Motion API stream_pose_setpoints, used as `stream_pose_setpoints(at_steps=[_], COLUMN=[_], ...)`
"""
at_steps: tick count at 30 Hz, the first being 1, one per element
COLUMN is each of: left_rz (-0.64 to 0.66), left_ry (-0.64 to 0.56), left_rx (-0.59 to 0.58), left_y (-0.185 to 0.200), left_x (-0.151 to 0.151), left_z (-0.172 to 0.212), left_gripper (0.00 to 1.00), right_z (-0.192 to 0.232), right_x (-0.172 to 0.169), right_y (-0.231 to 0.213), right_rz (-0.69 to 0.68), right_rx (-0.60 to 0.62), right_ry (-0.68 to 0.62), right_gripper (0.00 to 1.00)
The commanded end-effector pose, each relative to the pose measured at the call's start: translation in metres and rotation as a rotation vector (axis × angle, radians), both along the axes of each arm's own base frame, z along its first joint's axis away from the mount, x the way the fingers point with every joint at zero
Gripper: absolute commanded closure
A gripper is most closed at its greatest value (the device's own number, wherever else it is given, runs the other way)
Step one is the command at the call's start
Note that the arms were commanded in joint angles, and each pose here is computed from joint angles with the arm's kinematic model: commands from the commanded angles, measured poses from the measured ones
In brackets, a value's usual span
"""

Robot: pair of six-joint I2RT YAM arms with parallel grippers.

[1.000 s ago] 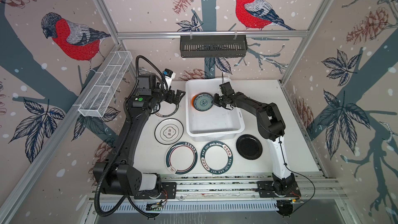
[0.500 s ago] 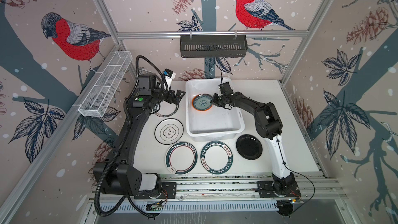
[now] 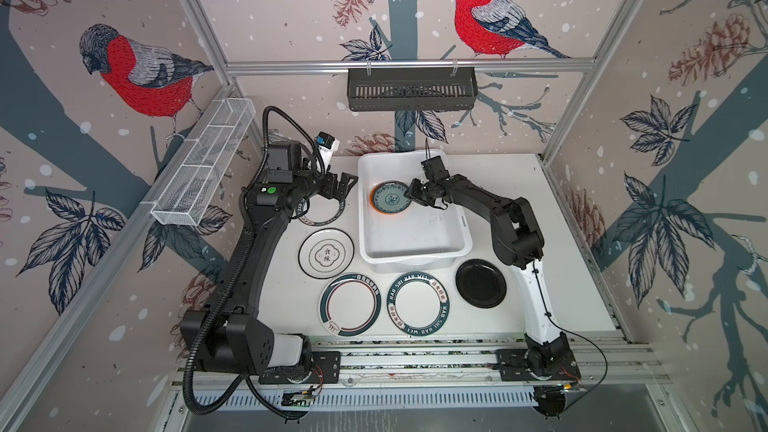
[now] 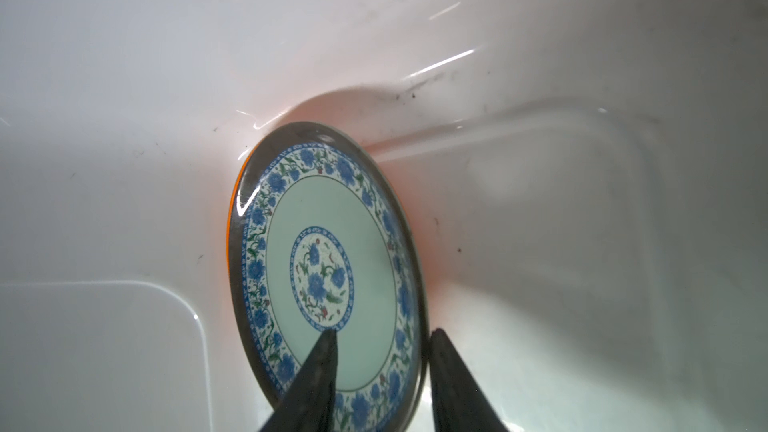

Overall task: Place the plates into the plastic bin on the countertop
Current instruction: 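Lower the floral plate onto the orange plate in the bin, then open the right gripper and raise it away from the bin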

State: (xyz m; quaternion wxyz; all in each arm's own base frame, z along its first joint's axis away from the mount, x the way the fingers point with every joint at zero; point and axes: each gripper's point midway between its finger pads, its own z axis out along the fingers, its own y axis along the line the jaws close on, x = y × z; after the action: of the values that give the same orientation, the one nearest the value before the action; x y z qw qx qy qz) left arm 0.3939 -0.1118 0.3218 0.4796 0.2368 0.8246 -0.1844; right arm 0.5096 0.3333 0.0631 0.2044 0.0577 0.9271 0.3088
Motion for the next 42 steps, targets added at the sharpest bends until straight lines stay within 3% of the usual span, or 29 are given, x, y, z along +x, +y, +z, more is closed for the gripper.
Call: stream_pose_setpoints(at_steps=[1, 24, 42], left_rz=[-0.015, -0.018, -0.010], left_ry=[-0.019, -0.031, -0.035], left_rx=[0.006, 0.023, 0.020], left_y=[-0.001, 0.000, 0.001], left_x=[0.000, -0.005, -0.007], left_z=[0.004, 0.006, 0.005], left_gripper=[0.03, 0.03, 0.03], right_z=[0.004, -0.013, -0.002], right_x=[0.001, 0.001, 0.013], right_y=[-0.009, 0.007, 0.013], right_rz=[-0.008, 0.030, 0.013], right_rx=[-0.051, -0.016, -0.033], right_ry=[-0.013, 0.038, 0.012], right_gripper=[0.59, 0.66, 0.59])
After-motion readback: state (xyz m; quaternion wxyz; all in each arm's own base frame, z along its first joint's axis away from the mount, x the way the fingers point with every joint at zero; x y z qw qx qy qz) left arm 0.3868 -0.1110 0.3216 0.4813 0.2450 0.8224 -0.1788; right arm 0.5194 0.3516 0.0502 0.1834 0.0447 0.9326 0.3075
